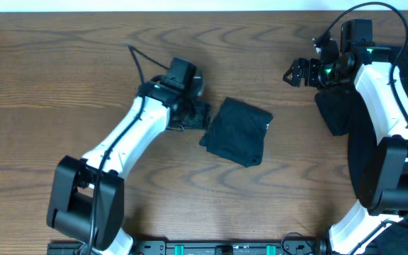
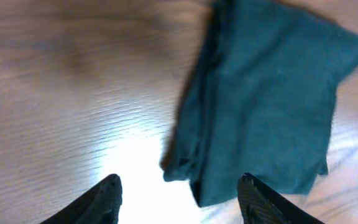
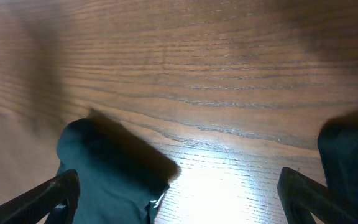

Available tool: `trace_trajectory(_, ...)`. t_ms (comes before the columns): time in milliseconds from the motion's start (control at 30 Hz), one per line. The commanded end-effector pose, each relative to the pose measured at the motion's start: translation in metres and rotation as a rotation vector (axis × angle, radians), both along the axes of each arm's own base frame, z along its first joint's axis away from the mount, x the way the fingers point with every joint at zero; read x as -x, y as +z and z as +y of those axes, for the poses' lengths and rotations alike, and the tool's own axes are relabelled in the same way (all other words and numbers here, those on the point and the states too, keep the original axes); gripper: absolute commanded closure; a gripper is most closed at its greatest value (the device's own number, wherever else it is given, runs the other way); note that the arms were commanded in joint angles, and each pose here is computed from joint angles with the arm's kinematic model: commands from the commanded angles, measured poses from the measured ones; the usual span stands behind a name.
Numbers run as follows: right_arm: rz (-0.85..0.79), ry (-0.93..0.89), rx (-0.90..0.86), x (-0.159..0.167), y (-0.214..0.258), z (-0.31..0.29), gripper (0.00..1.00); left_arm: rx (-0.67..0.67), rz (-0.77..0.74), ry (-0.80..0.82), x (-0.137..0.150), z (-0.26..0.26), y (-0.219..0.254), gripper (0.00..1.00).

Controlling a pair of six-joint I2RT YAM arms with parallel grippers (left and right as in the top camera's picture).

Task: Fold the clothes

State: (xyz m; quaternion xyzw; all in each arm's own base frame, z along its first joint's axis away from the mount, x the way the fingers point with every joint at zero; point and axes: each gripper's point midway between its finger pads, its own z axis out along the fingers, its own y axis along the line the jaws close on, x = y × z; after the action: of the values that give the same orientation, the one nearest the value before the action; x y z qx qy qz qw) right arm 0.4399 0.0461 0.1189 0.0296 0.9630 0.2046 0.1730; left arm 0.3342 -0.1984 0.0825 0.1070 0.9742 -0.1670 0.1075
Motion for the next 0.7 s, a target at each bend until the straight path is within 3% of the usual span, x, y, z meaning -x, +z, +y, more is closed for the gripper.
trace_trajectory(0, -0.028, 0.009, 0.005, -0.003, 0.008, -0.002, 0.01, -0.086, -0.023, -0.085, 0.004, -0.003, -0.014, 0.38)
trace_trajectory(367, -0.028, 0.010, 0.005, -0.003, 0.008, -0.002, 0.01, -0.117, -0.077, -0.146, -0.001, -0.026, -0.032, 0.36)
trace_trajectory(467, -0.028, 0.011, 0.006, -0.003, 0.008, -0.002, 0.01, -0.127, -0.053, -0.147, 0.000, -0.026, -0.042, 0.26)
trace_trajectory(667, -0.028, 0.010, 0.005, -0.003, 0.008, -0.002, 0.01, -0.086, 0.028, -0.172, 0.011, -0.034, -0.061, 0.21)
